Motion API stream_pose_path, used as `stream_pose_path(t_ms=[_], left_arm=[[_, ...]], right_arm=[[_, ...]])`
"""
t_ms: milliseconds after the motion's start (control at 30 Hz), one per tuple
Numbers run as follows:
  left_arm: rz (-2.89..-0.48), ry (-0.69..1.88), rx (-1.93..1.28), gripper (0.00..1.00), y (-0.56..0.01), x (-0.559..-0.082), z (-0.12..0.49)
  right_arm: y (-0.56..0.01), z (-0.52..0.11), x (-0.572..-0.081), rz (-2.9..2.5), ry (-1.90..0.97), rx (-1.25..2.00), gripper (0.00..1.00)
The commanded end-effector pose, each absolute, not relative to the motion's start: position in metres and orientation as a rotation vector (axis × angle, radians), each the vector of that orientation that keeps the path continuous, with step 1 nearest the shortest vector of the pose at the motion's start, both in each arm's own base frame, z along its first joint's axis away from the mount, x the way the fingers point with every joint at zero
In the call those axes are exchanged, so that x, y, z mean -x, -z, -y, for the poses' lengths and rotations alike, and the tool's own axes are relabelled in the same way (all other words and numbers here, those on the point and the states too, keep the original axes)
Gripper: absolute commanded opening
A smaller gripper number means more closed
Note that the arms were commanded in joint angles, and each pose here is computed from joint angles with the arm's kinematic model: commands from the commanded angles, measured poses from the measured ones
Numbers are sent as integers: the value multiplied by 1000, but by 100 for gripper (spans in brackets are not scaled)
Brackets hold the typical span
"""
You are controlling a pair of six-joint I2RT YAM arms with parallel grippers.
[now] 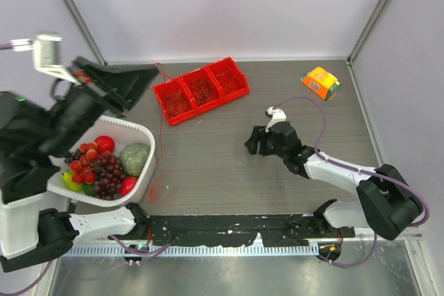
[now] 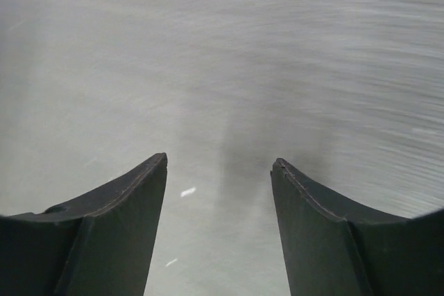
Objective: Untangle the cables
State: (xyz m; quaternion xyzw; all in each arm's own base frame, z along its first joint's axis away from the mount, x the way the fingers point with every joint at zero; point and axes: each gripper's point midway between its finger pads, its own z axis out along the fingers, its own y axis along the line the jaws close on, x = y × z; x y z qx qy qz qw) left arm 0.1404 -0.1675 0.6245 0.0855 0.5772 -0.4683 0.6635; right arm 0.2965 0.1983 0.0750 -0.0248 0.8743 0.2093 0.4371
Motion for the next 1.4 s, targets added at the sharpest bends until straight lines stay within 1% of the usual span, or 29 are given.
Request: stream_pose_path(t_ms=[0,33,67,100,200,300,400,467,567,600,767,833,900,933,967,1033,1067,1100,1133,1167,1200,1233,1267,1300,1333,1367], left_arm=[[-1428,1032,-223,0,-583,-164,201],[-1442,1027,-224,0,-576,-165,202],[-1449,1028,-218,0,-571,-166,203],[-1445,1030,-212,0,-570,-165,201],[-1451,1027,-203,0,-565,-165,199],[-1454,1025,-200,0,-564,-166,199],[-1457,1025,-206,0,-564,-167,202],[-1456,1027,-214,0,-564,-168,205],[-1450,1037,-226,0,-565,-170,211],[-1447,1043,-228,0,-566,-171,214],[-1435,1058,-236,0,-573,-174,222],[-1418,1066,-237,0,-580,-174,223],[-1391,1078,-233,0,-592,-174,223],[-1367,1090,-231,0,-602,-172,222],[-1348,1106,-236,0,-610,-169,222],[-1301,1139,-248,0,-630,-163,222],[-1277,1150,-248,0,-642,-159,219],[-1243,1158,-244,0,-657,-155,214],[-1216,1161,-237,0,-667,-150,207],[-1187,1166,-231,0,-678,-146,200],[-1159,1172,-223,0,-688,-140,193],[-1124,1179,-217,0,-698,-134,185],[-1088,1186,-210,0,-707,-128,177],[-1062,1191,-202,0,-714,-123,170],[-1038,1190,-191,0,-720,-118,162],[-1025,1188,-183,0,-722,-116,157]], right_arm=[[-152,-301,-226,-1993,-1035,583,69],[-171,-323,-205,-1936,-1090,666,71],[-186,-333,-198,-1895,-1117,691,71],[-196,-347,-181,-1863,-1162,723,72],[-237,-364,-170,-1772,-1250,689,73],[-277,-366,-171,-1682,-1306,623,74],[-316,-353,-183,-1594,-1260,515,76],[-340,-349,-185,-1544,-1253,503,76],[-359,-353,-196,-1535,-1207,484,76],[-357,-355,-204,-1548,-1176,463,76],[-379,-373,-211,-1517,-1177,459,75],[-371,-375,-230,-1547,-1094,402,71],[-354,-377,-251,-1589,-1020,316,60],[-344,-386,-256,-1589,-1020,318,58],[-332,-388,-261,-1604,-1002,302,50],[-302,-391,-279,-1643,-946,221,40],[-282,-394,-288,-1661,-906,206,38],[-249,-388,-299,-1706,-820,180,34],[-245,-384,-310,-1682,-818,140,33],[-206,-381,-314,-1748,-798,143,33],[-200,-374,-327,-1729,-809,107,33],[-165,-371,-327,-1791,-799,107,31],[-154,-361,-339,-1792,-786,74,31],[-127,-356,-339,-1842,-776,69,30],[-119,-345,-350,-1846,-769,30,29],[-101,-342,-348,-1885,-792,26,22]])
